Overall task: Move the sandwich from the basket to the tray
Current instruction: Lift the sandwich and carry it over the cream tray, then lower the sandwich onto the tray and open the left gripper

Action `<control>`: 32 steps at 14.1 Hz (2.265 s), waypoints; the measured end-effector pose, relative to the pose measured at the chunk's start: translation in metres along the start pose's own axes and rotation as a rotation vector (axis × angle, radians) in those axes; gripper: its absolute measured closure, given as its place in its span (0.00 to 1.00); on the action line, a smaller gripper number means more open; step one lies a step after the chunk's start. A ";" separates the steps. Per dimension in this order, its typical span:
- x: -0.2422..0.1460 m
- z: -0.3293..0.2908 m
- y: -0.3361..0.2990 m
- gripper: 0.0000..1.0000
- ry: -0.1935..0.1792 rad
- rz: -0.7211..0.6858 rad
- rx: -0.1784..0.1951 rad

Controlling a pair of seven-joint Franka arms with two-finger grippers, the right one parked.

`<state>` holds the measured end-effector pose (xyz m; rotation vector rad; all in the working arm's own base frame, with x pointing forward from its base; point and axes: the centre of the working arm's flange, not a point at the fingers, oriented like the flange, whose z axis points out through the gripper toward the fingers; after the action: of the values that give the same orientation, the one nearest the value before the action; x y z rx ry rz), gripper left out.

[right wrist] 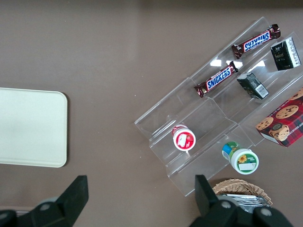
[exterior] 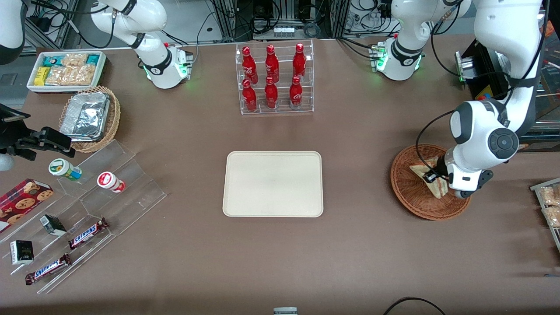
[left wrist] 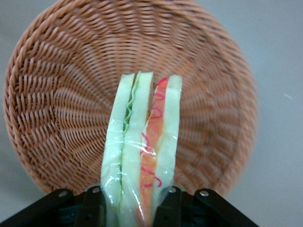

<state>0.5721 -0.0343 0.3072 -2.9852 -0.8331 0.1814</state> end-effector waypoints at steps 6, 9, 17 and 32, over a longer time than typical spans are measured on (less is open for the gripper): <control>-0.072 -0.023 0.104 0.70 0.035 0.226 0.001; -0.115 -0.026 0.160 0.72 0.045 0.326 -0.019; -0.219 0.028 0.307 0.71 0.046 0.506 -0.040; -0.245 0.091 0.345 0.21 0.052 0.487 -0.073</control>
<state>0.5298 -0.4563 0.2187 -3.1872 -0.0956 0.0853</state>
